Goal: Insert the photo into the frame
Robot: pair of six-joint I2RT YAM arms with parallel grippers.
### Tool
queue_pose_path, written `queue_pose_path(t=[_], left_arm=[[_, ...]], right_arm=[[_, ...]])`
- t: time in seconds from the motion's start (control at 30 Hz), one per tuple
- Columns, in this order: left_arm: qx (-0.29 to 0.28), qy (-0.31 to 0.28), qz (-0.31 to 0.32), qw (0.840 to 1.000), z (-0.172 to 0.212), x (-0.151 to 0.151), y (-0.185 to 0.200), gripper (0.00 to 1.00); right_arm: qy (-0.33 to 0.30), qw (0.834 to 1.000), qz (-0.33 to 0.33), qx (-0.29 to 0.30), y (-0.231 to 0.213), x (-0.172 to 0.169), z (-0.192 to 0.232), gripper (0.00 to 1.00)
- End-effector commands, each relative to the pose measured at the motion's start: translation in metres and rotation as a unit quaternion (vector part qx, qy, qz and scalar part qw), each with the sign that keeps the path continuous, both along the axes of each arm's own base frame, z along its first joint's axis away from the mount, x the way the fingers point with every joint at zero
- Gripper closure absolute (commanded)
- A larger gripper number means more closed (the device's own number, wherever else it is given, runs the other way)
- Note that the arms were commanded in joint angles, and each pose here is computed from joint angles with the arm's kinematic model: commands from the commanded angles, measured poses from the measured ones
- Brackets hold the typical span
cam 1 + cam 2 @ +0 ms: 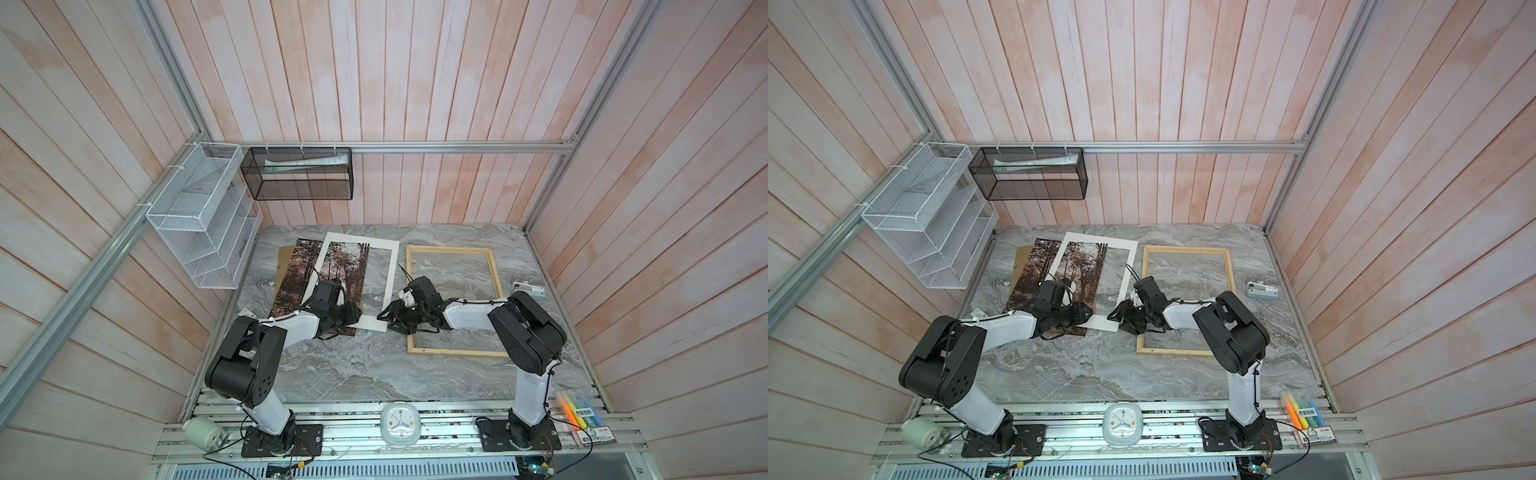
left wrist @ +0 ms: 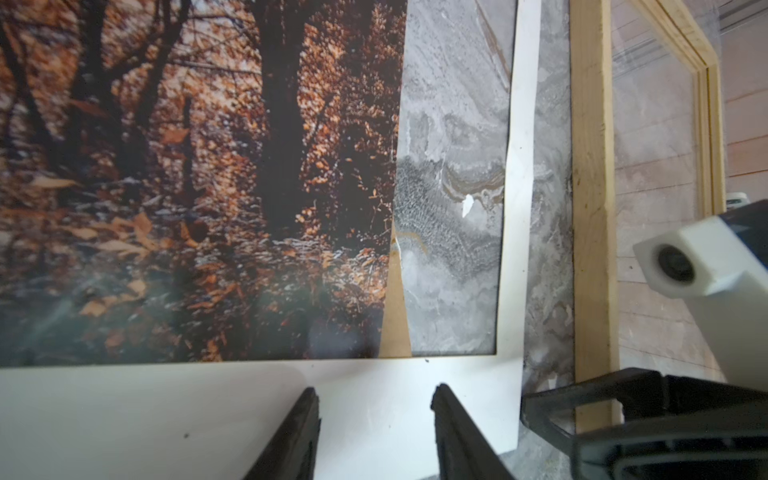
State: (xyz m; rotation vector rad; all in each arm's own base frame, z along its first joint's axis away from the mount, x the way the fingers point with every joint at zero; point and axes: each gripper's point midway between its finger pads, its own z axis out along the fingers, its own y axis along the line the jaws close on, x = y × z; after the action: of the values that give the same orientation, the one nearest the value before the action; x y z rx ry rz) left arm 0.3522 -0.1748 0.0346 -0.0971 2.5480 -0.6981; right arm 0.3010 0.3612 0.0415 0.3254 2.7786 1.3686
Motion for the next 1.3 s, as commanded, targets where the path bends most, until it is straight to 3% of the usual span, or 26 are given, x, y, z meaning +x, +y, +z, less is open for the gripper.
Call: queue_pose_path(t=[0.0,0.27,0.63,1.0,1.27], left_arm=[[0.012,0.064,-0.015,0.998,-0.028,-0.033,0.004,0.53],[0.009,0.063,-0.018,0.998,-0.027,-0.032,0.003,0.54],[0.012,0.046,-0.023,0.999,-0.012,-0.026,0.001,0.54],[0.016,0.009,-0.023,1.000,0.019,-0.015,-0.001,0.54],[0.054,0.015,-0.028,0.998,0.013,-0.008,-0.003,0.54]], right_arm=[[-0.004,1.000,-0.006,0.009,0.005,0.004,-0.004,0.43],[-0.035,0.998,0.008,0.050,0.021,0.017,0.023,0.43],[-0.028,0.998,-0.019,-0.053,-0.014,0.015,0.002,0.43],[-0.027,0.997,-0.013,-0.064,-0.019,0.015,-0.004,0.43],[-0.024,0.997,-0.016,-0.065,-0.024,0.016,-0.007,0.43]])
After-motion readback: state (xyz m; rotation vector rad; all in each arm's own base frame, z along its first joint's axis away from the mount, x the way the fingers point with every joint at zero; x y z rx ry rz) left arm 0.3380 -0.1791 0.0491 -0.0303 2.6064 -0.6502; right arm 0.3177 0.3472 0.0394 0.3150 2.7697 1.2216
